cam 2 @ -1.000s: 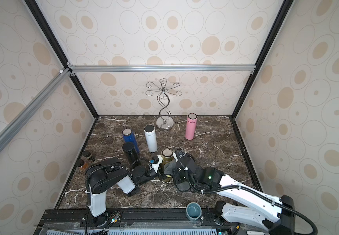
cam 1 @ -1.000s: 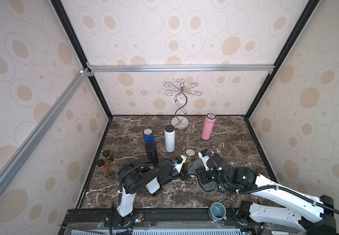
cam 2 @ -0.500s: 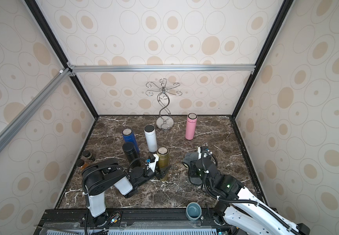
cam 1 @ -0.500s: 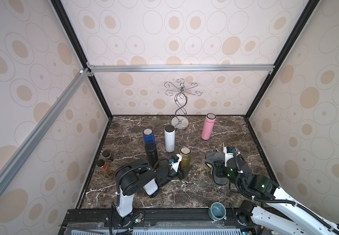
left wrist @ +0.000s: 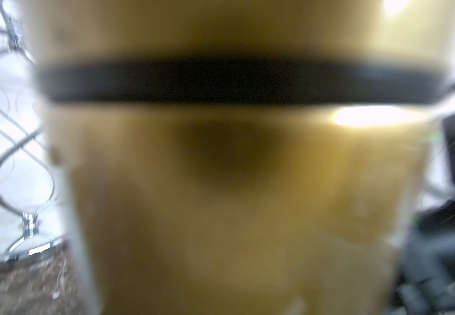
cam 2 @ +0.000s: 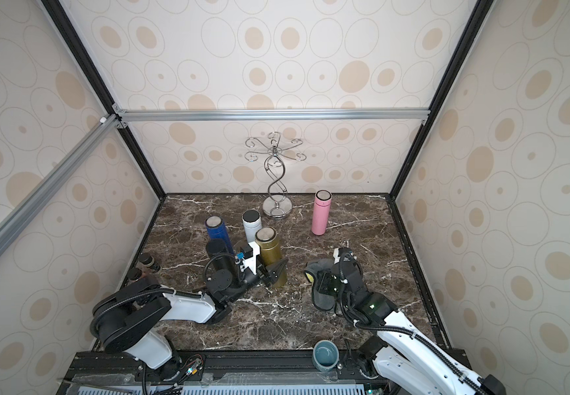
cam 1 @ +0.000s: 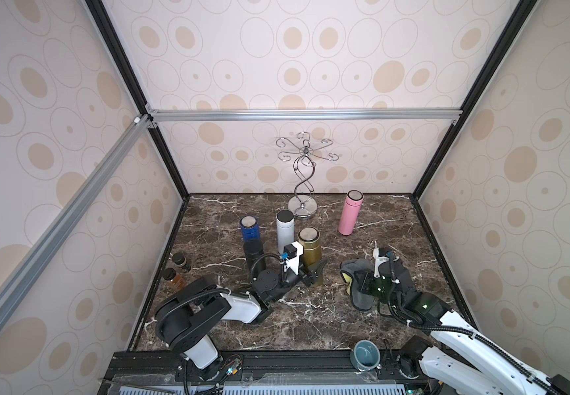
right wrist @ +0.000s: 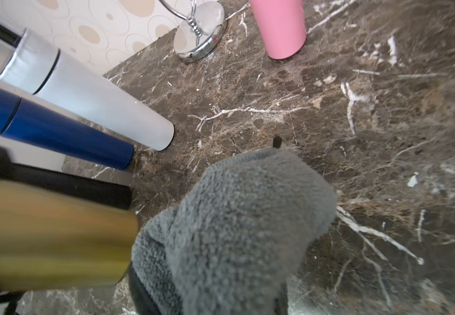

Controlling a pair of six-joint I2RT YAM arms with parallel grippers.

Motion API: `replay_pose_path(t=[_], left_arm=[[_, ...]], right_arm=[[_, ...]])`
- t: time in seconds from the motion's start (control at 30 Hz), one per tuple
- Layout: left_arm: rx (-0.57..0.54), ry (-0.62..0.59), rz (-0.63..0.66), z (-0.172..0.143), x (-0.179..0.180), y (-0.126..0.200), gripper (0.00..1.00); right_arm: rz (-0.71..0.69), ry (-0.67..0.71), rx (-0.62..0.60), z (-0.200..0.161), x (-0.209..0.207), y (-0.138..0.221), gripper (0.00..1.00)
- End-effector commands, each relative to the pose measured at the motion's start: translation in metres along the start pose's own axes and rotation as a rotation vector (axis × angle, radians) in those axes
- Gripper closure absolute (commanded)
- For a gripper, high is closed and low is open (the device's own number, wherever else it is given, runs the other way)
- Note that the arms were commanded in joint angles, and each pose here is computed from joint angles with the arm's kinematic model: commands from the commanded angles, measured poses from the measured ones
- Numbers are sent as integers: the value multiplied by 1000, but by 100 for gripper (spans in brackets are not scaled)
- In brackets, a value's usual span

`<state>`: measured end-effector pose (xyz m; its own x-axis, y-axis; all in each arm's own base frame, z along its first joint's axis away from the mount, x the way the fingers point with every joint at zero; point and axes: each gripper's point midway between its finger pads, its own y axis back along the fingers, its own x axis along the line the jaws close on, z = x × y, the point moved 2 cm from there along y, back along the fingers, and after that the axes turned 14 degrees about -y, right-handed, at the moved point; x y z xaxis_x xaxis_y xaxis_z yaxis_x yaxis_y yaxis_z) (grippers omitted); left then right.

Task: Wipe the surface of the thermos
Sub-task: Wipe the dirt from the surface of the thermos.

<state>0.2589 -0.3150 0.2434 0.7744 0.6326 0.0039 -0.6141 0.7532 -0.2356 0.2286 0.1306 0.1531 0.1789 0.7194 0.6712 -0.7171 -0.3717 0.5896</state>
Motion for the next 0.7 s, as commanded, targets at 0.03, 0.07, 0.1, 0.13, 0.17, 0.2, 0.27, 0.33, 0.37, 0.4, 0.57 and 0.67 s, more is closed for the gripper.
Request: replay_pose_path(t=[0.03,0.07,0.1,0.13,0.17,0.2,0.27,0.33,0.37,0.4,0.57,0.67], left_arm=[[-38,-5,19,30,3,-11,100],[-47,-8,13,34,3,-11,100],[-50,-2,16,37,3,-13,100],[-52,2,19,38,4,-14,100],[-58,5,22,40,4,-15,100],[-65,13,30,43,5,-15,100],[-87,29,39,49,7,-16,100],[-109,52,55,57,9,-16,100],[-122,65,61,62,11,-17,100],[-135,77,64,68,11,-18,100],[-189,135,104,88,18,-18,100],[-209,148,128,94,22,-16,100]], right_arm=[[219,-200,91,-10,17,-9,100],[260,-216,102,-11,20,-10,100],[294,-241,104,-11,24,-10,100],[324,-258,111,-11,28,-10,100],[367,-275,119,-11,34,-9,100],[415,-301,119,-9,39,-7,100],[491,-346,119,-5,47,-4,100],[530,-374,139,-3,53,-3,100],[539,-388,145,-3,55,-4,100],[560,-398,151,-2,58,-5,100],[634,-454,169,0,67,-9,100],[657,-466,171,4,72,-11,100]])
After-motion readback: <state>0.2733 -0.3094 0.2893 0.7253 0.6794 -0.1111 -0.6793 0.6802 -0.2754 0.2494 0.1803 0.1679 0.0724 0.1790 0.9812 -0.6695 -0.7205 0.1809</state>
